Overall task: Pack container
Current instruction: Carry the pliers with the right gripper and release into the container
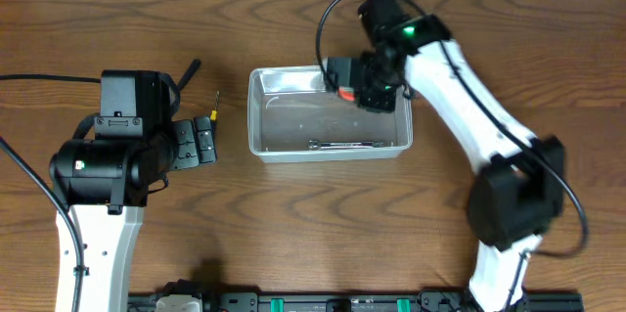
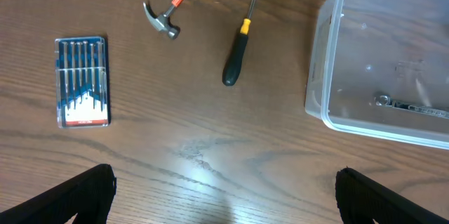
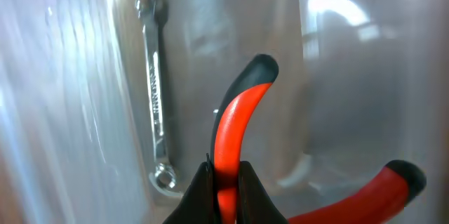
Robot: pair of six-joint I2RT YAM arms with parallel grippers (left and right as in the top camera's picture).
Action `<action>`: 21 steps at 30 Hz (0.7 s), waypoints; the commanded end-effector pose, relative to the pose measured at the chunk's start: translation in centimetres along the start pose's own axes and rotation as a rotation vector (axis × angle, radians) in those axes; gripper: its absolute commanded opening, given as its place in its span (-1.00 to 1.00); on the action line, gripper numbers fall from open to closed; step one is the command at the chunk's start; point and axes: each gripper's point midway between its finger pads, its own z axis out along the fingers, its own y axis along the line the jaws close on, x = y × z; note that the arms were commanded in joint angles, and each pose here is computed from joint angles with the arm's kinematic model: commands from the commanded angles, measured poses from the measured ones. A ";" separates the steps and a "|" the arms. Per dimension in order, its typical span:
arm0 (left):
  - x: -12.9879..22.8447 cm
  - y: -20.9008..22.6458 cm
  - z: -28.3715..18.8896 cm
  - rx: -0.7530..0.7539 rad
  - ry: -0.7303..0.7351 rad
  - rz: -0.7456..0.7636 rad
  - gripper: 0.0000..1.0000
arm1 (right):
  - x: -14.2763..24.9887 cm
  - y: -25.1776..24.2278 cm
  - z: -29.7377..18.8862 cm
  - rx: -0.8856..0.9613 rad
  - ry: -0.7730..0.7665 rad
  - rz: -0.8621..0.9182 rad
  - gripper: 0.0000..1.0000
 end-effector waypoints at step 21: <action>0.1 0.3 -0.5 -0.008 0.006 0.058 0.97 | 0.6 -0.2 2.0 -0.025 0.079 0.083 0.99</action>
